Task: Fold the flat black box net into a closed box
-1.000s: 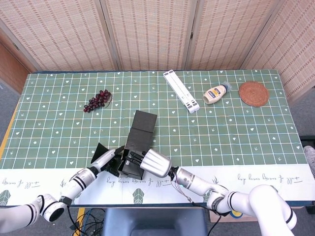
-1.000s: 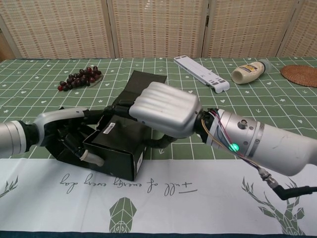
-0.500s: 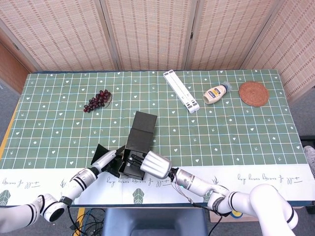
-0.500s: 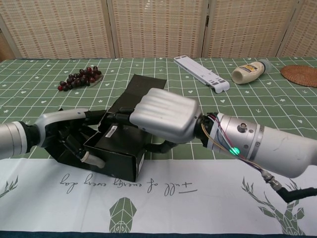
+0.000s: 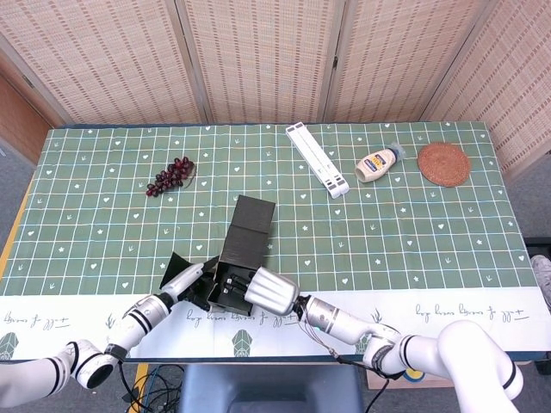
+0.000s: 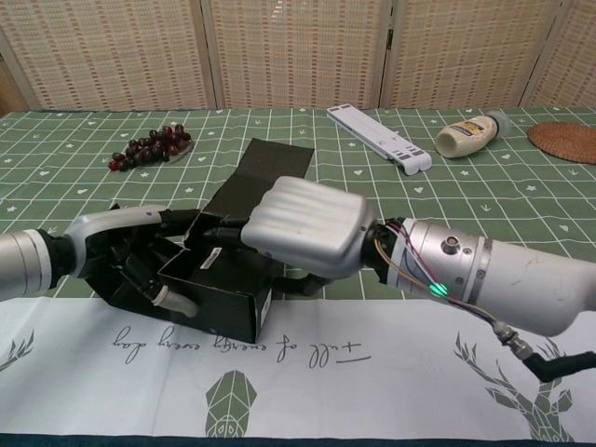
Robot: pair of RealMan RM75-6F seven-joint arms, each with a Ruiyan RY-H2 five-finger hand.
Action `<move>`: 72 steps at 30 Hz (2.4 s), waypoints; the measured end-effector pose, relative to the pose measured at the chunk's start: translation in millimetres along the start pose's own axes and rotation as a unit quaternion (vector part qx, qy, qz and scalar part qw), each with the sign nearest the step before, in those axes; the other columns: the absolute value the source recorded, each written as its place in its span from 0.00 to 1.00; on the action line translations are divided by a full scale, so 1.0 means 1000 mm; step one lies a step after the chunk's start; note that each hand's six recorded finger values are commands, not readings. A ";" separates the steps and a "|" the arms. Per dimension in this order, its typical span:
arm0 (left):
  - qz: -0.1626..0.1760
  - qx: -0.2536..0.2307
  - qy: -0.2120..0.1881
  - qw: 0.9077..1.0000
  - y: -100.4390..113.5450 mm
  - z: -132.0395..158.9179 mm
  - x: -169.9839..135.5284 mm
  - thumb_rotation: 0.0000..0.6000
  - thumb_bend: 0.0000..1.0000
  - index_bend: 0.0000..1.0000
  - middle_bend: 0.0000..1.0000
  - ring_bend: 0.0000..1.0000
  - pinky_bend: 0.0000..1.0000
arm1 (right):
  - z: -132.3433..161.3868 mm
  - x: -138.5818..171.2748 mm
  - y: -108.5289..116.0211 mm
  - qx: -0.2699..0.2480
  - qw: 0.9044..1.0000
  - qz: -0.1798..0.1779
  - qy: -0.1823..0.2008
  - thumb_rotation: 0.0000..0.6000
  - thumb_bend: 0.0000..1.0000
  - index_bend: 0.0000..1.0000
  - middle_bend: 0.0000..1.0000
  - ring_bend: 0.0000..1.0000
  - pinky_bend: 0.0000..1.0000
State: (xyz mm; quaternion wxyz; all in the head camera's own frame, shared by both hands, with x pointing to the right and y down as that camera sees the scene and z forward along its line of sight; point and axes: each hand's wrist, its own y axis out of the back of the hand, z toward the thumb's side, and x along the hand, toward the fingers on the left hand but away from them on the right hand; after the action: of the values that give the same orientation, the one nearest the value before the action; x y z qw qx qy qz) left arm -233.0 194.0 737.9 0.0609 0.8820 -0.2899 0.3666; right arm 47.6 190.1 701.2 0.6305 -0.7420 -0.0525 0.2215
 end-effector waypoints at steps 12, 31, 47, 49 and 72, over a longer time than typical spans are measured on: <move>0.007 -0.008 0.002 1.000 -0.001 0.000 0.002 1.00 0.09 0.22 0.22 0.55 0.90 | 0.001 0.001 0.001 0.003 1.000 0.005 0.004 1.00 0.38 0.16 0.25 0.67 0.92; -0.002 -0.019 -0.002 1.000 -0.005 0.004 -0.001 1.00 0.09 0.23 0.22 0.55 0.90 | 0.004 -0.002 -0.004 0.028 0.997 0.062 0.045 1.00 0.55 0.51 0.48 0.74 0.92; -0.008 -0.026 -0.005 1.000 -0.008 0.006 -0.001 1.00 0.09 0.23 0.22 0.55 0.90 | 0.000 -0.006 0.003 0.033 0.995 0.076 0.059 1.00 0.66 0.84 0.73 0.78 0.93; -0.006 -0.027 -0.005 1.000 -0.007 0.006 -0.001 1.00 0.09 0.22 0.22 0.55 0.90 | -0.002 -0.005 0.004 0.034 0.995 0.074 0.057 1.00 0.60 0.75 0.64 0.78 0.93; 0.033 0.030 -0.012 0.999 0.003 0.015 -0.007 1.00 0.09 0.00 0.00 0.48 0.87 | -0.029 0.042 0.022 -0.039 0.996 0.061 -0.049 1.00 0.33 0.00 0.02 0.70 0.96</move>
State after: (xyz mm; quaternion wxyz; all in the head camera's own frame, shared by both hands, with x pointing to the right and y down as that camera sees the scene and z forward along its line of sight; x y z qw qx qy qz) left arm -228.8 190.1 722.0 0.0187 0.8778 -0.3081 0.3662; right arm 91.9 174.5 672.4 0.5834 -0.7559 -0.0466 0.2934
